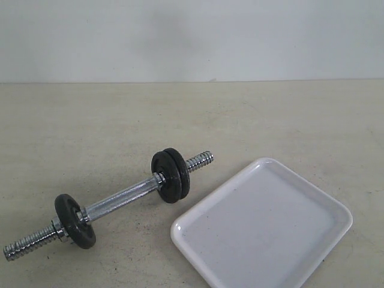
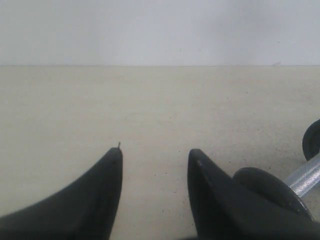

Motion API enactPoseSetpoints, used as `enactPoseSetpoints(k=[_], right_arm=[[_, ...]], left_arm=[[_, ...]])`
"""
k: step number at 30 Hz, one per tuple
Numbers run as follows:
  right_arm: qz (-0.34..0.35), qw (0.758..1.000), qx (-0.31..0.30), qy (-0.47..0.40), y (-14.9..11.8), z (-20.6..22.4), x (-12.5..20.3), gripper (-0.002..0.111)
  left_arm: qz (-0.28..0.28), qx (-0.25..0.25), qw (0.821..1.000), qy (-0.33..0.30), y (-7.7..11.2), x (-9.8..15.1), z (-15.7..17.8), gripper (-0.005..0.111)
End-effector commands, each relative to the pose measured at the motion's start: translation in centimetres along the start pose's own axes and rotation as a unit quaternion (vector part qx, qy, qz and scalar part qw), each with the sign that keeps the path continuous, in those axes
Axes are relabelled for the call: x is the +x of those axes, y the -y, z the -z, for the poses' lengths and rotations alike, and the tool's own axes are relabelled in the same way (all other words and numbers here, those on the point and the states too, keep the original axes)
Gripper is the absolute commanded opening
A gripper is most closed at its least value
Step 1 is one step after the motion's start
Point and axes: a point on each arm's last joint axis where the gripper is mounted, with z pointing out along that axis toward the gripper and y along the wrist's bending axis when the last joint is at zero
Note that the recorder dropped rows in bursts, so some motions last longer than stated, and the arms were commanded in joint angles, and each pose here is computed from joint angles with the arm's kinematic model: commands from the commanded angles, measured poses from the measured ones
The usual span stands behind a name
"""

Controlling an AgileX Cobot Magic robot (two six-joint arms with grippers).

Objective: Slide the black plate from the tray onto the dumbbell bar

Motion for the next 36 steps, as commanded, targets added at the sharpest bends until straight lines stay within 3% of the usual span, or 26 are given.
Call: enactPoseSetpoints(k=[1, 9, 18, 36], right_arm=[[-0.013, 0.999, 0.017, -0.033, 0.3, 0.1, 0.6, 0.0], [-0.011, 0.998, 0.012, -0.063, 0.2, 0.1, 1.1, 0.0], [-0.069, 0.991, 0.098, -0.064, 1.7, 0.3, 1.3, 0.0], [-0.026, 0.994, 0.076, -0.072, 1.3, 0.2, 1.3, 0.0]], left_arm=[[0.005, 0.0, 1.0, 0.008, 0.0, -0.1, 0.0, 0.04], [0.005, 0.0, 1.0, 0.008, 0.0, -0.1, 0.0, 0.04], [0.005, 0.0, 1.0, 0.008, 0.0, -0.1, 0.0, 0.04], [0.005, 0.0, 1.0, 0.008, 0.0, -0.1, 0.0, 0.04]])
